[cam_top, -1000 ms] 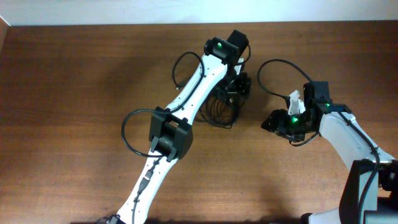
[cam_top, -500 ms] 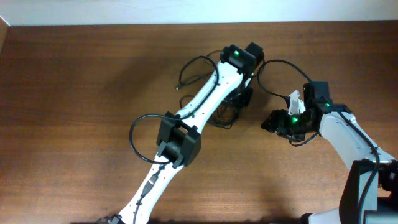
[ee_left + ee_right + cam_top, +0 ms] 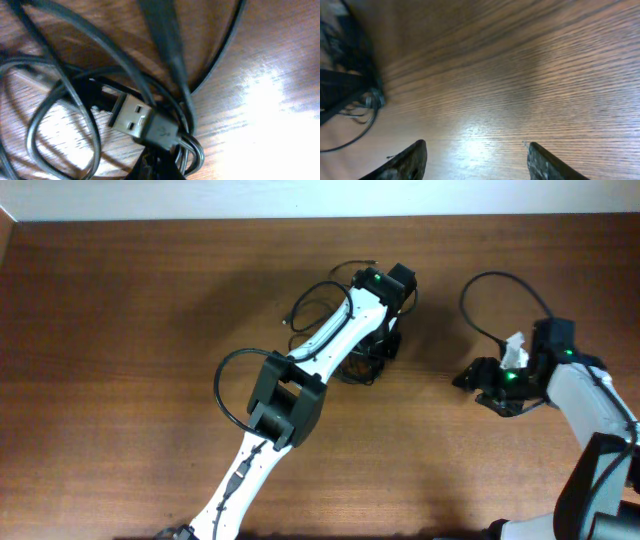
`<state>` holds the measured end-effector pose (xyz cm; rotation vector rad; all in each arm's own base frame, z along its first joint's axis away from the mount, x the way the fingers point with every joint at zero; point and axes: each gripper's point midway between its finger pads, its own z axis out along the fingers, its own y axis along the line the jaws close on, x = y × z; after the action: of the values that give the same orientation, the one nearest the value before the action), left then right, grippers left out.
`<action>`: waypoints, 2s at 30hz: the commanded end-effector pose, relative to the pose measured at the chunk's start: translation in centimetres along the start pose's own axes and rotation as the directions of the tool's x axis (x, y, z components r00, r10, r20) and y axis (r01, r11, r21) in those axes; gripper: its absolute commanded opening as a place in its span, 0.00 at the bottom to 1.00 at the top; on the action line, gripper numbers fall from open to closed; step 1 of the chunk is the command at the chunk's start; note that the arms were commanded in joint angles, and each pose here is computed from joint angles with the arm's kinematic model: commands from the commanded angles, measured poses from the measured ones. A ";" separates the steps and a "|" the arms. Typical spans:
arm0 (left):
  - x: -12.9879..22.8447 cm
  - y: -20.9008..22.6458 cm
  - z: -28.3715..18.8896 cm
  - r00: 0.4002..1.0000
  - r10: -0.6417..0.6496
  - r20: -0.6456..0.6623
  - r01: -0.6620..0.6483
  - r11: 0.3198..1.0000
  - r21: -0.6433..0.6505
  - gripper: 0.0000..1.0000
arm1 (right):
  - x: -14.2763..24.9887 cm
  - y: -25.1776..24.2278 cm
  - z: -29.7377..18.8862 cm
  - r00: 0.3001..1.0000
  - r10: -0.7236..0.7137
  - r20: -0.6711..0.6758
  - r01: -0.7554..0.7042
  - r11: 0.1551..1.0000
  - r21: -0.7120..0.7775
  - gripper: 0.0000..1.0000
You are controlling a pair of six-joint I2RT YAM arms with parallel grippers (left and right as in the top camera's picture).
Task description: Untangle cables
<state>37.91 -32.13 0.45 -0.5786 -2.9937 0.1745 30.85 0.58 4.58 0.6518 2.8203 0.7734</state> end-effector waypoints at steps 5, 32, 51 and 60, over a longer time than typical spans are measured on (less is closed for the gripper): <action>2.4 -7.4 -2.0 0.907 0.411 0.095 -0.394 0.742 0.542 0.00 | 1.3 3.2 -0.2 0.995 -0.093 -0.046 0.082 0.976 -0.201 0.47; -4.2 -1.6 -2.0 0.991 -0.029 0.131 -0.009 0.961 0.277 0.00 | 2.9 3.4 1.6 0.989 -0.133 -0.071 0.117 0.974 -0.196 0.45; -2.3 -6.6 -2.2 0.967 0.201 0.154 -0.247 0.884 0.397 0.15 | 2.1 3.3 3.8 0.990 -0.101 -0.094 0.075 0.966 -0.247 0.54; -1.0 -10.0 -4.3 0.940 0.280 0.195 -0.341 0.732 0.590 0.12 | 1.7 4.0 3.6 0.990 -0.118 -0.073 0.093 0.953 -0.287 0.55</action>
<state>35.61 -40.63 4.18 -0.9225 -2.6694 1.0796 31.89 5.44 3.43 0.4291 2.7222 1.1297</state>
